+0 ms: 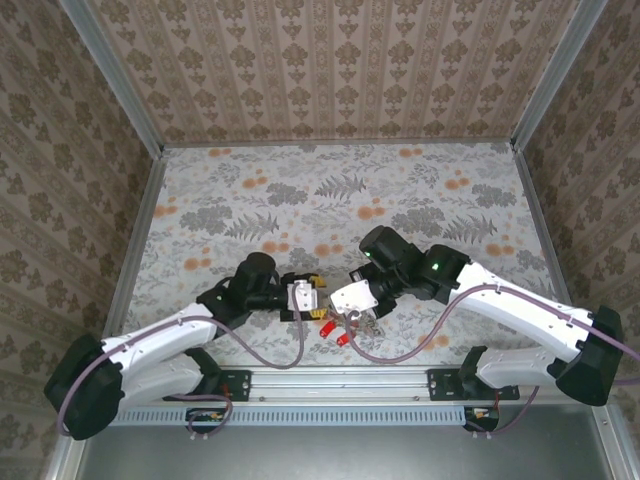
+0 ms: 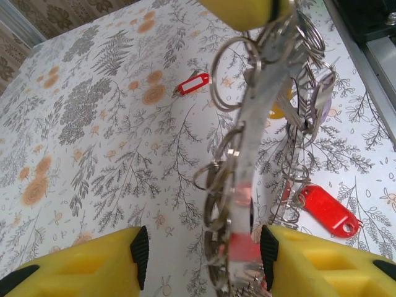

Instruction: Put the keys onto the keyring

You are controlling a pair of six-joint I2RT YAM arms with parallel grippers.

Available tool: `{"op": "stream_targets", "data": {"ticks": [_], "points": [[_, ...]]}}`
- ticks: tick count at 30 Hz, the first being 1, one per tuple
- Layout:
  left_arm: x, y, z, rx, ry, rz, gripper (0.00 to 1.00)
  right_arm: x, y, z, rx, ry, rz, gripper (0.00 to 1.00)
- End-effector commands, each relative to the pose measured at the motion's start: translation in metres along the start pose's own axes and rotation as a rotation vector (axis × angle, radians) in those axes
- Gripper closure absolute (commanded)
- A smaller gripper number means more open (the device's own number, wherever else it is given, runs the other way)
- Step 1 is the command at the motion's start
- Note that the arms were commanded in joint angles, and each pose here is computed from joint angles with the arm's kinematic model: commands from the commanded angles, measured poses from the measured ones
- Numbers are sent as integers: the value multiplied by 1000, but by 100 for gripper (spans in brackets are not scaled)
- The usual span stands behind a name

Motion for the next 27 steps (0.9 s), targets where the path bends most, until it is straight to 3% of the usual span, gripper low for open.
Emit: {"op": "stream_targets", "data": {"ticks": [1,4,8,9,23,27], "points": [[3,11,-18,-68,-76,14,51,9,-2,-13,35,-54,-27,100],[2,8,-24,-72,-117,80,66,9,-2,-14,36,-56,-36,100],[0,7,-25,-73,-129,118,97,10,-3,-15,34,-57,-41,100],[0,7,-26,-72,-129,122,100,10,-3,-14,33,-49,-43,100],[7,3,-31,-73,-148,199,100,11,1,17,52,217,-130,100],[6,3,-32,-71,-144,214,100,12,2,19,64,242,-155,100]]}}
Point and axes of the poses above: each hand's point on the last joint's axis, 136 mm out from that joint toward the fingers, its own x axis back along the fingers, its own y axis along the line the jaws close on, z = x × y, the point moved 5 cm from there along x, back along the fingers, and after that the axes turned 4 degrees about -x, right-handed, at the moved point
